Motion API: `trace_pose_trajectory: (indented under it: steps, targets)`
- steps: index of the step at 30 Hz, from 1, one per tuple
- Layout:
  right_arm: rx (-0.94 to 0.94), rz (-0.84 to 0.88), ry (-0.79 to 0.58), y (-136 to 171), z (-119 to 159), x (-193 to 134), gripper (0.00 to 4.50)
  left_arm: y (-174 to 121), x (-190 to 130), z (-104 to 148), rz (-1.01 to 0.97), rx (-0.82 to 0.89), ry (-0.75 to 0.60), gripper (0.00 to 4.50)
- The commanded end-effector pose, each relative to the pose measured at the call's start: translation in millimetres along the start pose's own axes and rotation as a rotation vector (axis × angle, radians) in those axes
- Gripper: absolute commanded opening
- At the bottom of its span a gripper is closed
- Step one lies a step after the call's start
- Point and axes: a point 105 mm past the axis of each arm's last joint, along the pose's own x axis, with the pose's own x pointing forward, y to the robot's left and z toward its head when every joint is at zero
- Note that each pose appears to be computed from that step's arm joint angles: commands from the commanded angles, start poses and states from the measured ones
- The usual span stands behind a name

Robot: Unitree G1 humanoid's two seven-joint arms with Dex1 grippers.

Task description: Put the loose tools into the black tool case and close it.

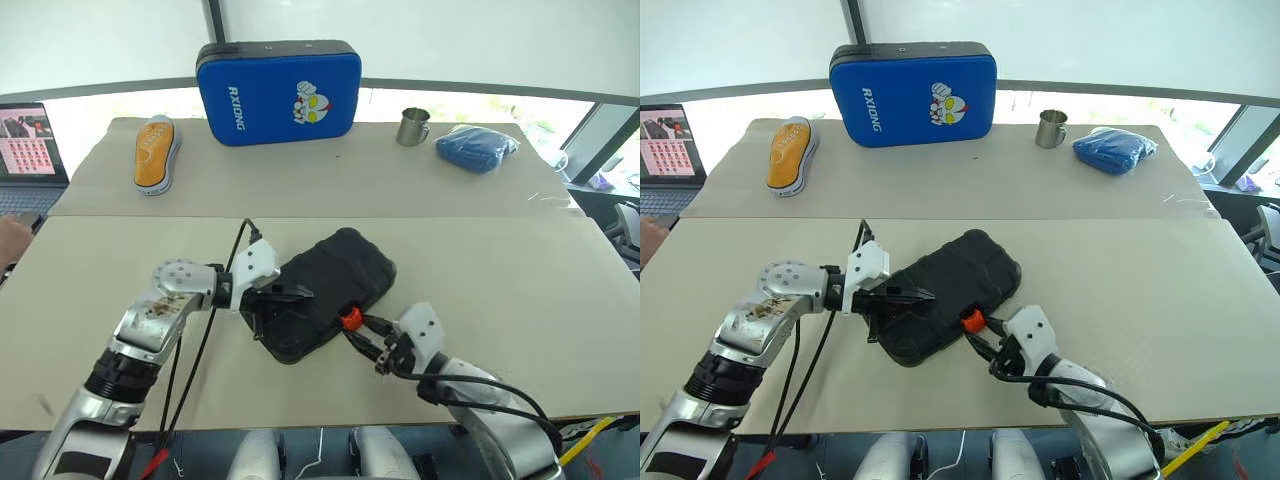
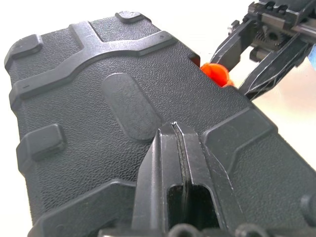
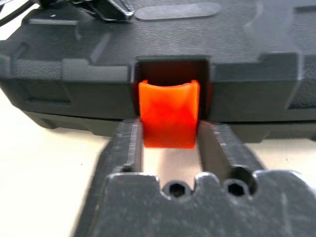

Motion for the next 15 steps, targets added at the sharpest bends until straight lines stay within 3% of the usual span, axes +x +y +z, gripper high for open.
trace_pose_trajectory:
  steps: [1,3,6,15]
  targets:
    - [-0.039,-0.01,-0.051,-4,15,-3,3.45,-14,7,-36,-0.044,-0.113,0.101,0.0]
    - [-0.052,0.001,-0.048,-3,16,-10,4.04,-14,7,-36,-0.039,-0.116,0.101,0.0]
    - [-0.049,0.037,-0.017,-2,12,-22,4.04,-14,7,-37,-0.035,-0.118,0.1,0.0]
    - [-0.105,0.08,0.024,-1,3,-23,1.15,-13,8,-39,-0.03,-0.122,0.101,0.0]
